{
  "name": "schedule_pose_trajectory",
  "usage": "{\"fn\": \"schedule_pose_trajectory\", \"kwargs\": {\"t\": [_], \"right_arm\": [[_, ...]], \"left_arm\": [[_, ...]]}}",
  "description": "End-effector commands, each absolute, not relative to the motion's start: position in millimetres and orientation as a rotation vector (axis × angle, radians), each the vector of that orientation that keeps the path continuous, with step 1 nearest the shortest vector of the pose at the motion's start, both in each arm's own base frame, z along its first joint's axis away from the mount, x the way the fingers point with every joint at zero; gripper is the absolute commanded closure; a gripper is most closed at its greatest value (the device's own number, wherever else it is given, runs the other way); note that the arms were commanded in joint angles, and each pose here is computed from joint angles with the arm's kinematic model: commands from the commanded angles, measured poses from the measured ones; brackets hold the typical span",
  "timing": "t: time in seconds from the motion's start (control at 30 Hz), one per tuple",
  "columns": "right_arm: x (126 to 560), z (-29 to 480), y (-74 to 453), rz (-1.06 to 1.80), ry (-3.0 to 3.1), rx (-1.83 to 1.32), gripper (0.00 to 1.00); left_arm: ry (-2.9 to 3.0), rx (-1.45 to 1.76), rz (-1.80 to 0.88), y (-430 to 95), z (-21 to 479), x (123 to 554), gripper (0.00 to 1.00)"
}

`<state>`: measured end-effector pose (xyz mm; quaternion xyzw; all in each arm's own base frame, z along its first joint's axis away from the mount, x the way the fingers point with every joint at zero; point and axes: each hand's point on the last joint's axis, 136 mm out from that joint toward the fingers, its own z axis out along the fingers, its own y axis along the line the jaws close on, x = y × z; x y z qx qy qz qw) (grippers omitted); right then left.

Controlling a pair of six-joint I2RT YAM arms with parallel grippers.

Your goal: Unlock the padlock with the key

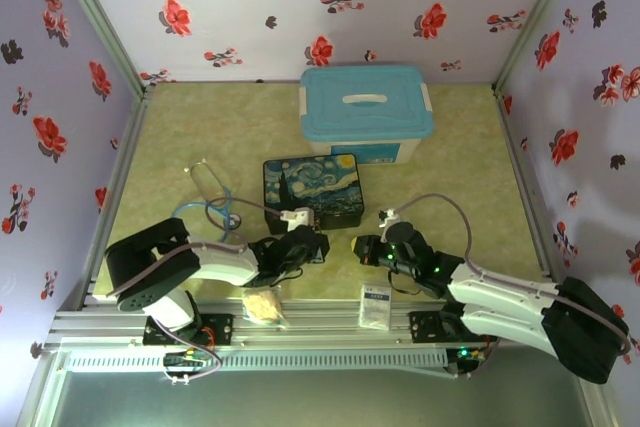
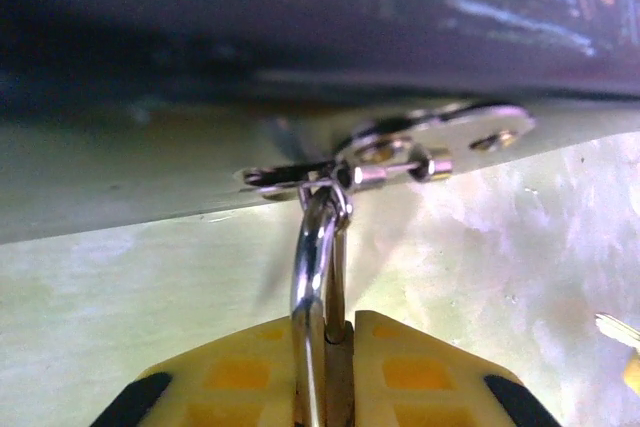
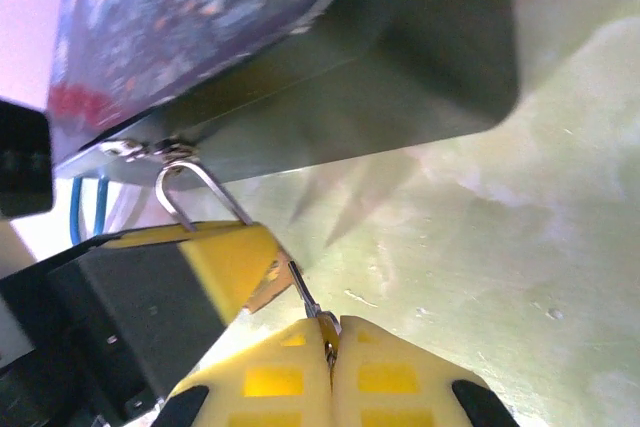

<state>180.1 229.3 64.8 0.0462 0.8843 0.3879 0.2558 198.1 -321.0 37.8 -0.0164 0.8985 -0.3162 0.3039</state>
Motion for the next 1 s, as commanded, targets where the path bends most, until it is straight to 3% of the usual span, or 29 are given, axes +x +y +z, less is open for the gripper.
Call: {"fn": "schedule_pose_trajectory", "kwargs": {"t": [0.0,0.17,0.6,0.97], "right_arm": [[179.0,47.9,224.3,1.031,2.456,0.269,1.00],[177.4,50.5,246.5,1.134,2.433,0.190,1.00],[175.3,52.6,275.0,1.306,2.469,0.285,1.00],[172.6,65.4,282.3,1.438,2.378,0.254,1.00]], "left_arm": [[2.298,-0.137,-0.949,-326.9,63.7,203.5,0.90],[2.268,-0.191,-0.995,-323.5,68.7,204.3,0.98],[2.092,-0.447,-1.215,-316.5,83.7,213.3,1.00],[2.055,-0.480,-1.273,-321.4,82.1,214.5,1.00]]}}
